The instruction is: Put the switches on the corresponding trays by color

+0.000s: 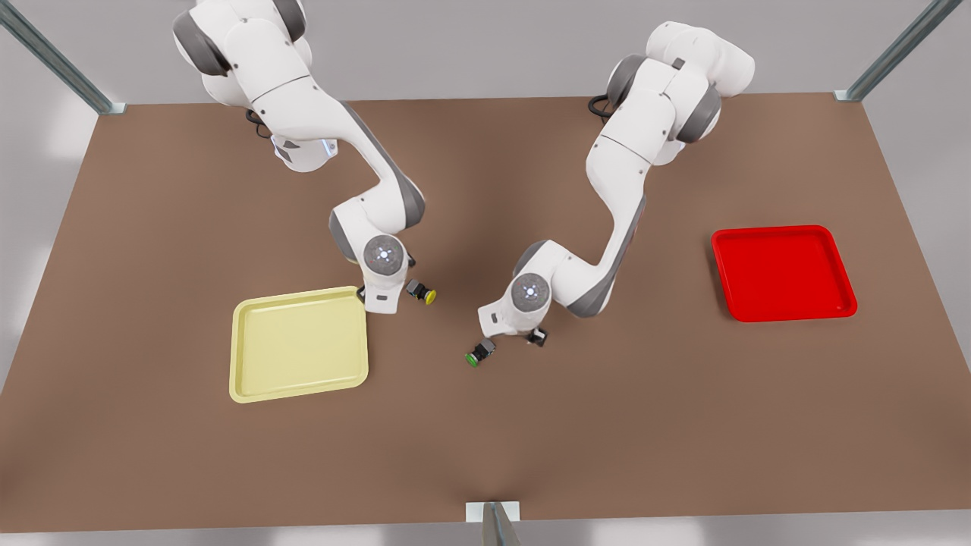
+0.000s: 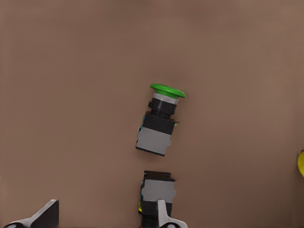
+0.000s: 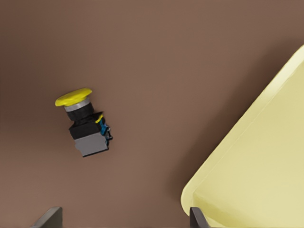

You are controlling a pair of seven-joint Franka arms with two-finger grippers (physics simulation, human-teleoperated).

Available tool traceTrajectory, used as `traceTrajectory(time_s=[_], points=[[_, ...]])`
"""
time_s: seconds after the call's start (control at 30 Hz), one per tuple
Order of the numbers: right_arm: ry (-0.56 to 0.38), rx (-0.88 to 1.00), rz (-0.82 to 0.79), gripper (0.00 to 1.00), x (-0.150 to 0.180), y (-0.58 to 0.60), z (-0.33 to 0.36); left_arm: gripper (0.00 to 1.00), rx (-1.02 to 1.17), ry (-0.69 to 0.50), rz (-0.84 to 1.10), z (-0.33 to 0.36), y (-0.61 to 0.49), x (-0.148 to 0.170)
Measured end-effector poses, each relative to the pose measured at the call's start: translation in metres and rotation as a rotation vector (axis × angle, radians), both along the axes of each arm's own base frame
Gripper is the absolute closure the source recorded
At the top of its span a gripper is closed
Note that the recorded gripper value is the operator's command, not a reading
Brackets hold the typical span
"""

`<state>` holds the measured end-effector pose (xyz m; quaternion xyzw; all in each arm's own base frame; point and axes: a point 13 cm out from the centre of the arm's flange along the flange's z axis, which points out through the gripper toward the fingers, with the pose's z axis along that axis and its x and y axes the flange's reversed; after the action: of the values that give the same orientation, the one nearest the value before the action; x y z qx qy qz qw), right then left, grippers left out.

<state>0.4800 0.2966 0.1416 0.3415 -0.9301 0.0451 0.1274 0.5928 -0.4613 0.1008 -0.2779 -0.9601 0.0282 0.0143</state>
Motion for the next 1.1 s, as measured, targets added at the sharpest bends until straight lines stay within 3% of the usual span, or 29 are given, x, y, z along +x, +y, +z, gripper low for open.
traceTrajectory(time_s=[0.17,0.4,0.8,0.83,0.87,0.9,1.1], points=[[-0.096,0.085,0.071,0.0,-0.007,0.033,-0.017,0.0,-0.045,-0.045,-0.003,0.011,-0.02,0.01],[-0.158,0.146,0.143,0.0,-0.023,0.051,-0.054,0.0,-0.034,-0.036,-0.018,-0.02,-0.027,0.002],[-0.195,0.181,0.18,0.0,-0.016,0.061,-0.095,0.0,-0.008,-0.005,-0.025,-0.047,-0.021,-0.011],[-0.197,0.183,0.182,0.03,-0.015,0.062,-0.095,0.0,-0.006,-0.002,-0.026,-0.049,-0.021,-0.012],[-0.198,0.184,0.183,0.18,-0.015,0.062,-0.096,0.0,-0.002,0.003,-0.027,-0.051,-0.021,-0.014],[-0.199,0.185,0.185,0.26,-0.015,0.062,-0.097,0.0,0.001,0.007,-0.029,-0.052,-0.021,-0.016],[-0.204,0.191,0.194,0.48,-0.012,0.064,-0.098,0.0,0.016,0.029,-0.049,-0.057,-0.029,-0.033]])
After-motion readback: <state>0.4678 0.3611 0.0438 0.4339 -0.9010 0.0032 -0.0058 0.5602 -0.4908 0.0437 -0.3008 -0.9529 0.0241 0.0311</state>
